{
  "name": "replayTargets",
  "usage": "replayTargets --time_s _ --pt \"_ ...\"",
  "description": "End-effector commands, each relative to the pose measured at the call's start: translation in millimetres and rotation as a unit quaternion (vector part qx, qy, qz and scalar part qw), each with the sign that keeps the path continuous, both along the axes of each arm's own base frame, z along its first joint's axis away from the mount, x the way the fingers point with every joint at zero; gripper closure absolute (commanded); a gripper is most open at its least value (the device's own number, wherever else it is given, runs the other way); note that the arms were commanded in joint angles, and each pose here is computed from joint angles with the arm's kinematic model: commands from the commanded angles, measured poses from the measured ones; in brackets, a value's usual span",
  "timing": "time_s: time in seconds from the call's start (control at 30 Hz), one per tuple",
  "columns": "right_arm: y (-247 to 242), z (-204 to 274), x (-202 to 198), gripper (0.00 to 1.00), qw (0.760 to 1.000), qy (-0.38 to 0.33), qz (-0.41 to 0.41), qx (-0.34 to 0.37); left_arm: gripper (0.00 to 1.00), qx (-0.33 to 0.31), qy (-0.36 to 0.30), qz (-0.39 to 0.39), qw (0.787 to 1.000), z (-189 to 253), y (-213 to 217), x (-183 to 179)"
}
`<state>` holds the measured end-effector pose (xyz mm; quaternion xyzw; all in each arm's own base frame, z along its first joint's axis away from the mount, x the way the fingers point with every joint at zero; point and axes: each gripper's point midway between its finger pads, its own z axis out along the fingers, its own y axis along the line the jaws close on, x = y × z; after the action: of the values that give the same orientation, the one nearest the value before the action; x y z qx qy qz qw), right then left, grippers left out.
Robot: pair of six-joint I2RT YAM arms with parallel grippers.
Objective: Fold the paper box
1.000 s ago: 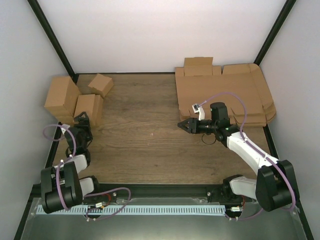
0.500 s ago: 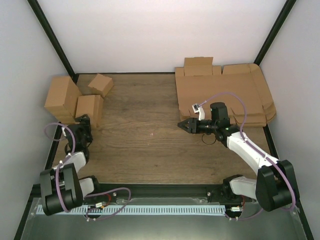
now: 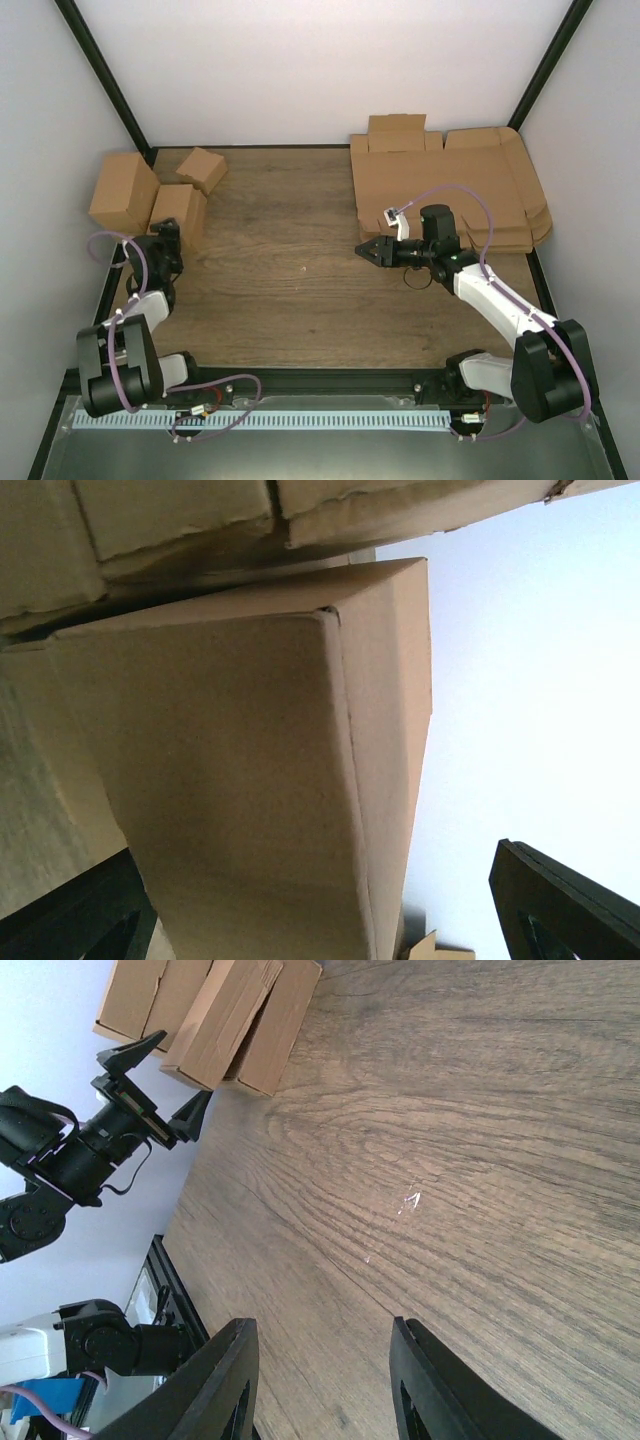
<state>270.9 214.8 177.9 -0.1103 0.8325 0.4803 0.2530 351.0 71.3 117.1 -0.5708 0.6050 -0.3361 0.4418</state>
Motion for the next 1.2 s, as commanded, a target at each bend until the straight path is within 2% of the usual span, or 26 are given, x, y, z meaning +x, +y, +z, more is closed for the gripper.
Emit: replayTargets --time_s 0.0,0.37,0.5,0.77,1.1,1.17 --pt "2 19 8 0.61 1.0 -0.023 0.003 0.013 0.08 0.005 -0.004 -0.006 1.0 3 1 11" --pt "2 18 9 0.61 1.0 -0.022 0.003 0.01 0.06 -0.001 -0.003 -0.006 1.0 6 4 26" --pt "2 19 9 0.61 1.0 -0.023 0.004 0.011 0.0 -0.005 0.01 -0.006 1.0 -2 3 25" --pt "2 20 9 0.61 1.0 -0.023 0.005 0.013 0.0 -0.01 0.042 0.003 0.999 -14 2 8" --pt "3 19 8 0.61 1.0 -0.022 0.007 0.014 0.0 -0.008 0.043 0.006 0.999 -8 -2 -9" --pt "3 18 7 0.61 1.0 -0.021 0.007 0.014 0.03 -0.006 0.032 0.013 0.999 -2 0 -10"
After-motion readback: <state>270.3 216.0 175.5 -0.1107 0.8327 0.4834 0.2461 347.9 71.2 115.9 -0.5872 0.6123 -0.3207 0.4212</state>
